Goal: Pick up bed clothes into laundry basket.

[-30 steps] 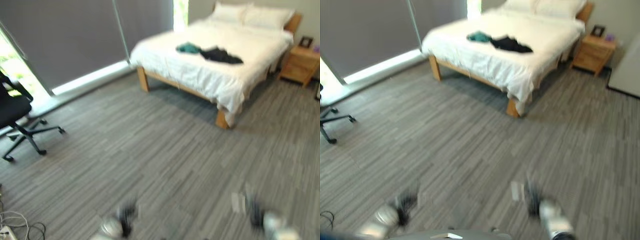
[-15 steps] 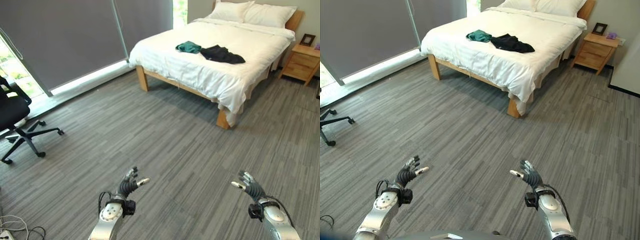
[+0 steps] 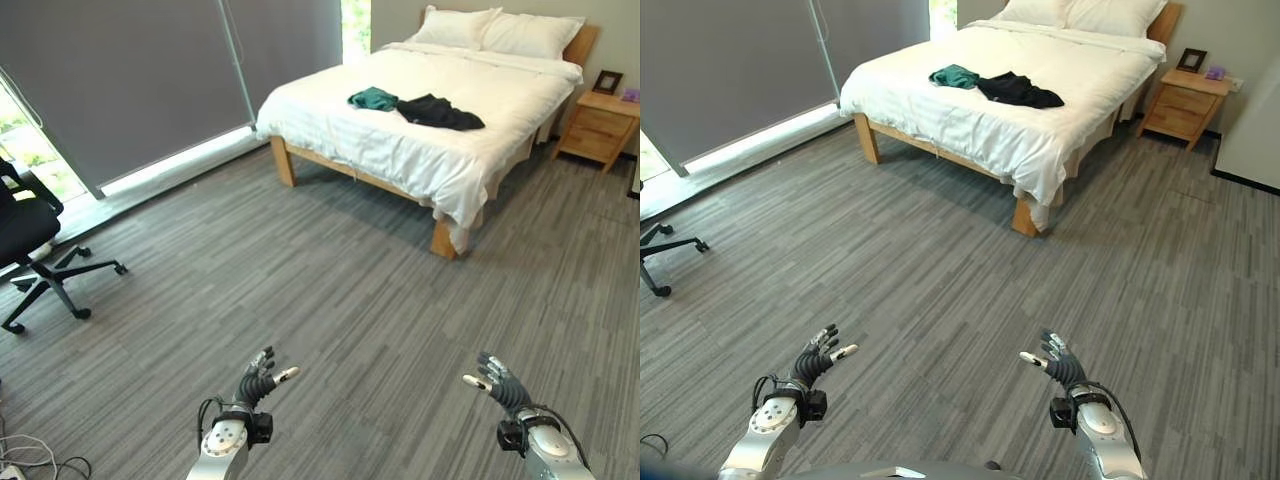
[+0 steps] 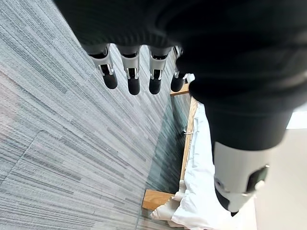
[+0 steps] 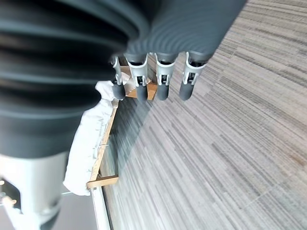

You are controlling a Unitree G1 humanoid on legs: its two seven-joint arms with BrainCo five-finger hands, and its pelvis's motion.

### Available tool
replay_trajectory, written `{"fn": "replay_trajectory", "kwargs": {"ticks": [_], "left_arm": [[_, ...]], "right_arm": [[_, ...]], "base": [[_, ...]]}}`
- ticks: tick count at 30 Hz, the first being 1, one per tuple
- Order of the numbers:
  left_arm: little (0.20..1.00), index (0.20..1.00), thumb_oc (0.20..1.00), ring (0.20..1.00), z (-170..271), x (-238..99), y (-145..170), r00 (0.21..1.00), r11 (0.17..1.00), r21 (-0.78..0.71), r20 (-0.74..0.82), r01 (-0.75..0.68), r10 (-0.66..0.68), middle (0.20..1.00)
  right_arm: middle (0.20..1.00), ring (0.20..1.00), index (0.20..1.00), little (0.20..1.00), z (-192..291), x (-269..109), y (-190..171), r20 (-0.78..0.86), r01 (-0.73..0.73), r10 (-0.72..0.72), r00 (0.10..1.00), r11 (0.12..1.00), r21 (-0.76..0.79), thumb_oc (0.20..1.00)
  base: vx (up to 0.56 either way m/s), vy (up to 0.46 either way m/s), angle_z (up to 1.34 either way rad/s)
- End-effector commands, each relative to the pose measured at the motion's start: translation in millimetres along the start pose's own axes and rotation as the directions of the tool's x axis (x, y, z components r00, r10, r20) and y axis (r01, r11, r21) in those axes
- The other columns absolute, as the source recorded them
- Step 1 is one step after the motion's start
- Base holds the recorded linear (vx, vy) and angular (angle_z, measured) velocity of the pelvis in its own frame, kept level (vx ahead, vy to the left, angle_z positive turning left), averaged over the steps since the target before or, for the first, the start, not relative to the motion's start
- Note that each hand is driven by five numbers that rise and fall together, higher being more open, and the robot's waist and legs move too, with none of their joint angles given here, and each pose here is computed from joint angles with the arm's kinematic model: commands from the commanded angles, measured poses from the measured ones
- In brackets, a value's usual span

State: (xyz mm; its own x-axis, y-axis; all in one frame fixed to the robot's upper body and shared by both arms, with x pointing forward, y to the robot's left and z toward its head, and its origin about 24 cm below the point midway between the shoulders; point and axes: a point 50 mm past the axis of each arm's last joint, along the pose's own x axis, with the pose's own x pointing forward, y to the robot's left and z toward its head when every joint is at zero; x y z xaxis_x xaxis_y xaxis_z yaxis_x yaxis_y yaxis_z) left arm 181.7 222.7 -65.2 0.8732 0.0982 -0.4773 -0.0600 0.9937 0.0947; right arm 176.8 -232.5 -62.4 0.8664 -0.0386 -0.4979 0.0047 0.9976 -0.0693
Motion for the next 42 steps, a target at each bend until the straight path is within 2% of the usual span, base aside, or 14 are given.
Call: {"fn": "replay_trajectory", "kwargs": {"ticks": [1,20,27,37,42], "left_arm": [[1.000,1.000,1.000,1.000,27.0,10.5,13.7,0.993,0.998,0.037,0.112,-0.043,0.039,1.000],[1.000,1.000,1.000,1.000,43.9,11.2,26.4,0.978,0.994,0.023,0.178,-0.112,0.106,1.000],[1.000,1.000,1.000,1.000,51.3,12.3,29.2,0.970,0.991,0.000,0.208,-0.130,0.128,1.000],[1.000,1.000,1.000,1.000,58.7,14.3,38.1,0.964,0.985,0.043,0.218,-0.165,0.151,1.000],[1.000,1.000,1.000,1.000,55.3,12.9,40.2,0.963,0.984,0.022,0.211,-0.176,0.168,1.000]], "right_arm": [[1.000,1.000,1.000,1.000,29.9,9.1,8.9,0.157,-0.025,0.023,0.987,1.000,0.009,1.000],[1.000,1.000,1.000,1.000,34.4,13.1,5.3,0.164,0.001,-0.007,0.986,0.999,0.035,1.000],[1.000,1.000,1.000,1.000,39.3,18.4,9.6,0.168,-0.019,0.017,0.986,1.000,0.009,1.000],[1.000,1.000,1.000,1.000,48.3,20.2,28.4,0.207,-0.080,0.079,0.975,0.997,-0.003,1.000],[1.000,1.000,1.000,1.000,44.1,18.8,20.6,0.191,-0.062,0.059,0.980,0.998,0.011,1.000]], "base": [[0.00,0.000,0.00],[0.00,0.003,0.01],[0.01,0.059,-0.05],[0.02,0.189,0.04],[0.24,-0.046,-0.06]]}}
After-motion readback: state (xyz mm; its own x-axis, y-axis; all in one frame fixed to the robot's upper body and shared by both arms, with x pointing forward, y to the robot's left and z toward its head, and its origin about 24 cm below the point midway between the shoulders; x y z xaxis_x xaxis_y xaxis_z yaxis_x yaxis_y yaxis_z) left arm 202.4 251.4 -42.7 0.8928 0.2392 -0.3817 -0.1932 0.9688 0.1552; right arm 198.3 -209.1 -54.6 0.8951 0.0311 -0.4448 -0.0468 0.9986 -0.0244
